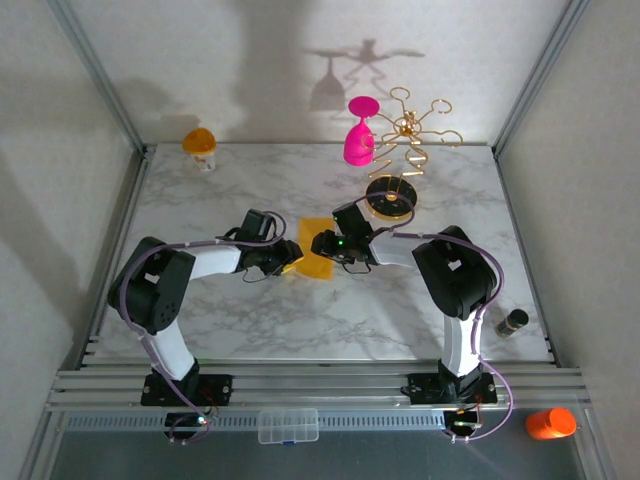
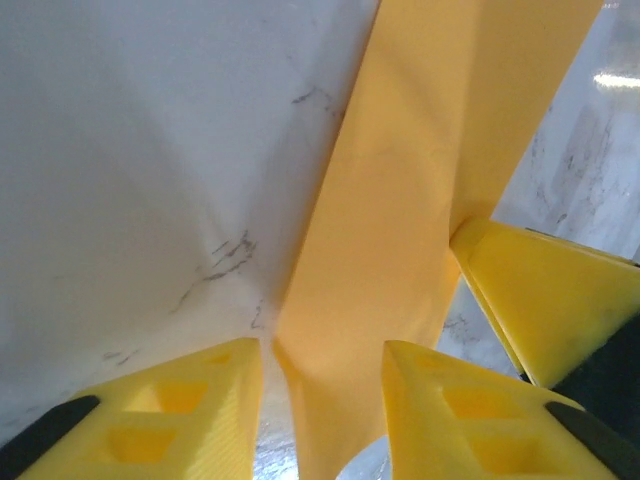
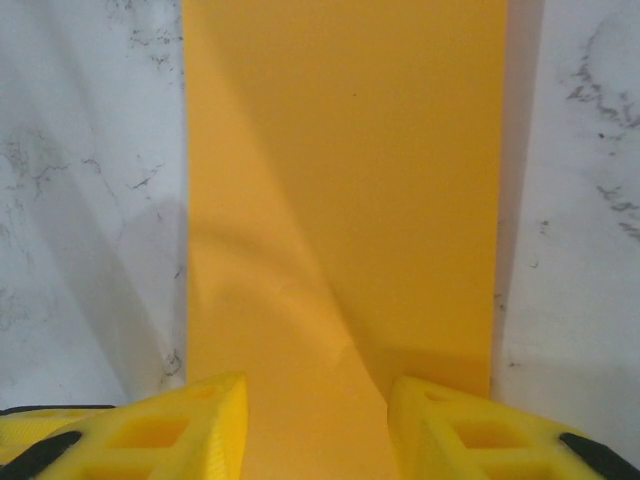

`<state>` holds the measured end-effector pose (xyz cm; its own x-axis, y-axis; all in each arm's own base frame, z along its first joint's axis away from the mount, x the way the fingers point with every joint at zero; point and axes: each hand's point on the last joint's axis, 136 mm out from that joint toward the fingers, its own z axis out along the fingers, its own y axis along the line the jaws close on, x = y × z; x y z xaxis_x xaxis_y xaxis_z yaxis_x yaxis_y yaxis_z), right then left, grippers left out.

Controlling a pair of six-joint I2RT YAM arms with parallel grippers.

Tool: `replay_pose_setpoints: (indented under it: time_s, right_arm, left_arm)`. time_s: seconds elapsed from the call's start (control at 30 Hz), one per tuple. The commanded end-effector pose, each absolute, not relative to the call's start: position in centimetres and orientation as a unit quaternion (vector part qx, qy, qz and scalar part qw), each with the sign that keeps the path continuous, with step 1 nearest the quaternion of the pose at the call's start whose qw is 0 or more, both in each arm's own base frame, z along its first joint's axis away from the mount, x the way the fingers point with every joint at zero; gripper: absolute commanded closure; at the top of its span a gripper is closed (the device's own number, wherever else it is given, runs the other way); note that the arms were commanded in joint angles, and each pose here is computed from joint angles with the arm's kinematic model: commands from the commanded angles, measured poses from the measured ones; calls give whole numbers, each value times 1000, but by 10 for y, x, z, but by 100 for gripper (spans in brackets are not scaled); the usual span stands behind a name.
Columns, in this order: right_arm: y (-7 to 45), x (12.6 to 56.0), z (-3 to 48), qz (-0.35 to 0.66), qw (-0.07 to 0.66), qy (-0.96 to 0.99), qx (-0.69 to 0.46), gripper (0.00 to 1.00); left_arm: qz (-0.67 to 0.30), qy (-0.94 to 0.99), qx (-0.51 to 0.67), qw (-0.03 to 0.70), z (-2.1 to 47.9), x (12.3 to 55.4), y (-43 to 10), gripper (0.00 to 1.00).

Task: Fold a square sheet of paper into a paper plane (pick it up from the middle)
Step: Third fold the triangle at the center of the table.

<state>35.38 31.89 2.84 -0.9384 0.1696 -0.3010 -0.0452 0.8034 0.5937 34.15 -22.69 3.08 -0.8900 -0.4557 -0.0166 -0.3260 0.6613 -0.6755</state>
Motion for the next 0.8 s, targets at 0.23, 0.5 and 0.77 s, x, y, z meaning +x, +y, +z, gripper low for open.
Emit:
replay_pose_setpoints:
  time_s: [0.23, 0.5, 0.77]
  right_arm:
    - [293, 331, -12, 254, 120, 959, 45, 57]
    - [292, 330, -13, 253, 120, 959, 47, 56]
    - [291, 329, -14, 253, 121, 959, 47, 57]
  left_arm:
    - [-344, 907, -228, 76, 28, 328, -230, 59]
    - [-366, 896, -244, 65, 27, 331, -238, 65]
    - [-361, 893, -262, 58, 21, 332, -237, 69]
